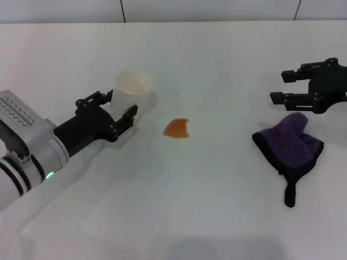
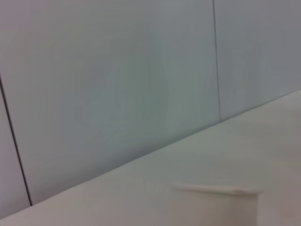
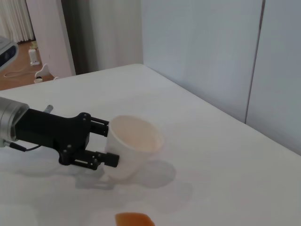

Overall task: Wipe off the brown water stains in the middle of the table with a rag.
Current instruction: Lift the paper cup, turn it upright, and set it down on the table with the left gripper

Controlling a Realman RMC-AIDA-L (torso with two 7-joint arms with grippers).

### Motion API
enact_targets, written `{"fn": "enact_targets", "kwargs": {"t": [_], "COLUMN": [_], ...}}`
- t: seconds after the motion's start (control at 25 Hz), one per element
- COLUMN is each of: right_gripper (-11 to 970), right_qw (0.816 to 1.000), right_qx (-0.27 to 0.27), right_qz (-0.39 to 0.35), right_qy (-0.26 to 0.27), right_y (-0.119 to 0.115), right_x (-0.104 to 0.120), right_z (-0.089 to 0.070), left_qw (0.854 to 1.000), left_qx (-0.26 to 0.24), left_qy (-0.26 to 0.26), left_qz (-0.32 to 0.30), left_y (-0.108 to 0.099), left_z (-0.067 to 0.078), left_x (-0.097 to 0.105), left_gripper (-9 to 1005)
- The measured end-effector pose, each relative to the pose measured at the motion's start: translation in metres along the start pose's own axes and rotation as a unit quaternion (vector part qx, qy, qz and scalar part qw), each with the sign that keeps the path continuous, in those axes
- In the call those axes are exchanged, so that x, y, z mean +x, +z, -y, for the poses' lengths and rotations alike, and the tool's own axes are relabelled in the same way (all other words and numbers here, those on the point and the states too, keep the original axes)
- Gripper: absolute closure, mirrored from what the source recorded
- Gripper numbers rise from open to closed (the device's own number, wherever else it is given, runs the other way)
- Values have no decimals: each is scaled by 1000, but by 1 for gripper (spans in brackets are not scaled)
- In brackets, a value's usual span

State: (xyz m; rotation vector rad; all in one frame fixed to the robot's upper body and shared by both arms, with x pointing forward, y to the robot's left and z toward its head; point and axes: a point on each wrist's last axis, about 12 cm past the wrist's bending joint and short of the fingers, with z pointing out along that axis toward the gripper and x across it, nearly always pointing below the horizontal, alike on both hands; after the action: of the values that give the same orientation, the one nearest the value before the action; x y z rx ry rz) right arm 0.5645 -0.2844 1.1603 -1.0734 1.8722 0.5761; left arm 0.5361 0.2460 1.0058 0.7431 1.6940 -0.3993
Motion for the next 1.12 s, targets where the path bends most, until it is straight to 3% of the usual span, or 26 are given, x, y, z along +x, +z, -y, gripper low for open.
{"fn": "enact_targets", "kwargs": {"t": [0.36, 1.12], "right_gripper": [399, 399], "right_qw": [1000, 1000], "right_qx": [-2, 3], "right_qz": [0, 2], "right_qy": [-3, -6], "right_y": [1, -2], "right_x": [-2, -4], "right_z": [0, 3], "left_qw": [1000, 1000], "left_qx": [-2, -11], "left_qy": [11, 2], "left_qz": [6, -6], "left_y": [-4, -7], "left_z": [11, 10], "left_x": [6, 11], "left_gripper": [406, 302]}}
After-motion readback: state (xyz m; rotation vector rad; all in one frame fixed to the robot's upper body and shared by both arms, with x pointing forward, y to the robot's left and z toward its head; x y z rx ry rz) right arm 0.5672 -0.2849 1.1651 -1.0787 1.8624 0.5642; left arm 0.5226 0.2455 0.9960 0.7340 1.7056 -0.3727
